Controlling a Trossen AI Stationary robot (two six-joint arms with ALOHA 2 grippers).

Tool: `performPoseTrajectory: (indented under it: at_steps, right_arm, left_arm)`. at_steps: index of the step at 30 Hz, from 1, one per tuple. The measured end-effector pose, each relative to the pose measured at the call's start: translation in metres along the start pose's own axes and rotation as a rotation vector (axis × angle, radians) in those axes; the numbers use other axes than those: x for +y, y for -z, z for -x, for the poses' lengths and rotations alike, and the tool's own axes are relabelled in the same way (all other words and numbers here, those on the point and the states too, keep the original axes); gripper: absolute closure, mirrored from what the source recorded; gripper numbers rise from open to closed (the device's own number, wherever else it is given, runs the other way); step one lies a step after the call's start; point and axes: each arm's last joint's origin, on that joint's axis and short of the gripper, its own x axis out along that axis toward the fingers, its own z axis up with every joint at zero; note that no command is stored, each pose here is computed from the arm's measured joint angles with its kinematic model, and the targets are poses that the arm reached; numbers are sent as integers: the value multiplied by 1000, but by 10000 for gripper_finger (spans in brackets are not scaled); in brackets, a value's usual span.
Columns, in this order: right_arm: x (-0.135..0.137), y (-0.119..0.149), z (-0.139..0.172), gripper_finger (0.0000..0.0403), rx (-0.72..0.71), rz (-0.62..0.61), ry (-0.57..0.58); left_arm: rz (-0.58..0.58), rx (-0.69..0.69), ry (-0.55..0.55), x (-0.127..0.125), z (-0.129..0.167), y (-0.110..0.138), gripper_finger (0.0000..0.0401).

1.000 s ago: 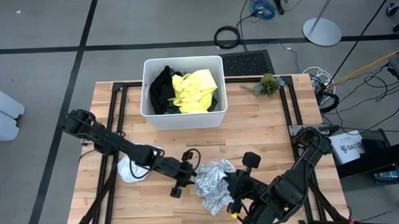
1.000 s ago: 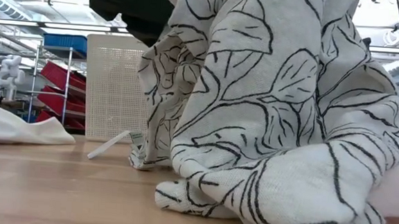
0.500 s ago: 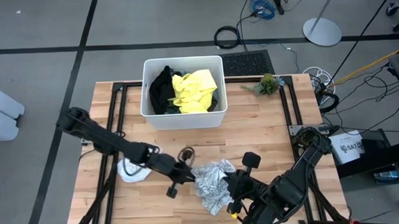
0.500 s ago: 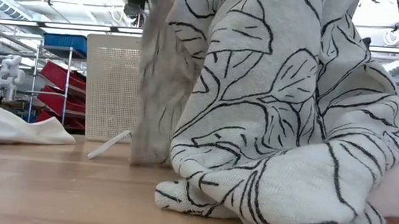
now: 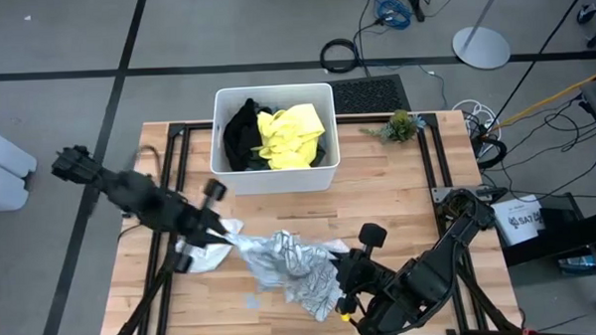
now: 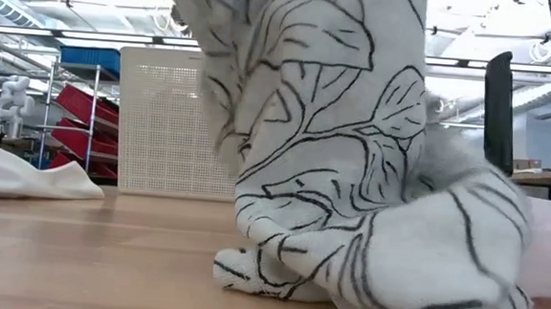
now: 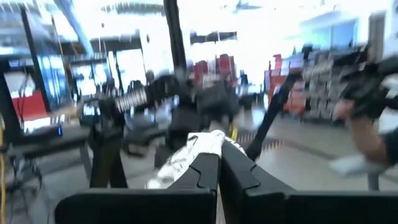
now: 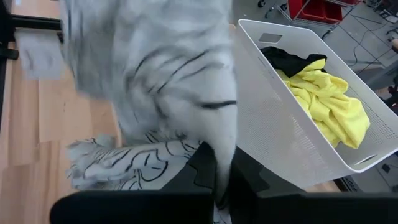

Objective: Fold laundry
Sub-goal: Fold the white patterned blouse

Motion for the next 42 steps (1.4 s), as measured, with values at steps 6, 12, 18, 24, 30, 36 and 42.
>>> performPoseTrajectory:
  at_steps: [6,12,18,24,30,36,42]
  right_arm:
    - [-4,-4,-7,392,2,-24,19]
    - [-7,-9,-17,392,2,47,31]
    - [-11,-20,-34,379,47,52,-42]
    - [-14,-28,-44,309,81,50,-144]
    - [-37,-46,-31,225,19,-4,-177]
    - [-23,-67,-56,192,-108,-173,-204]
    - [16,-77,-99,199,-256,-222,-229]
  left_arm:
    - [23,-77,-3,2,26,-20,400]
    - [29,-125,-11,3,32,-27,400]
    - [30,-133,-18,3,32,-27,400]
    - [37,-124,-99,6,33,-28,400]
    - [97,-142,-184,9,41,-33,400]
    - [182,-144,-311,13,44,-33,400]
    - [331,-153,-488,18,45,-31,400]
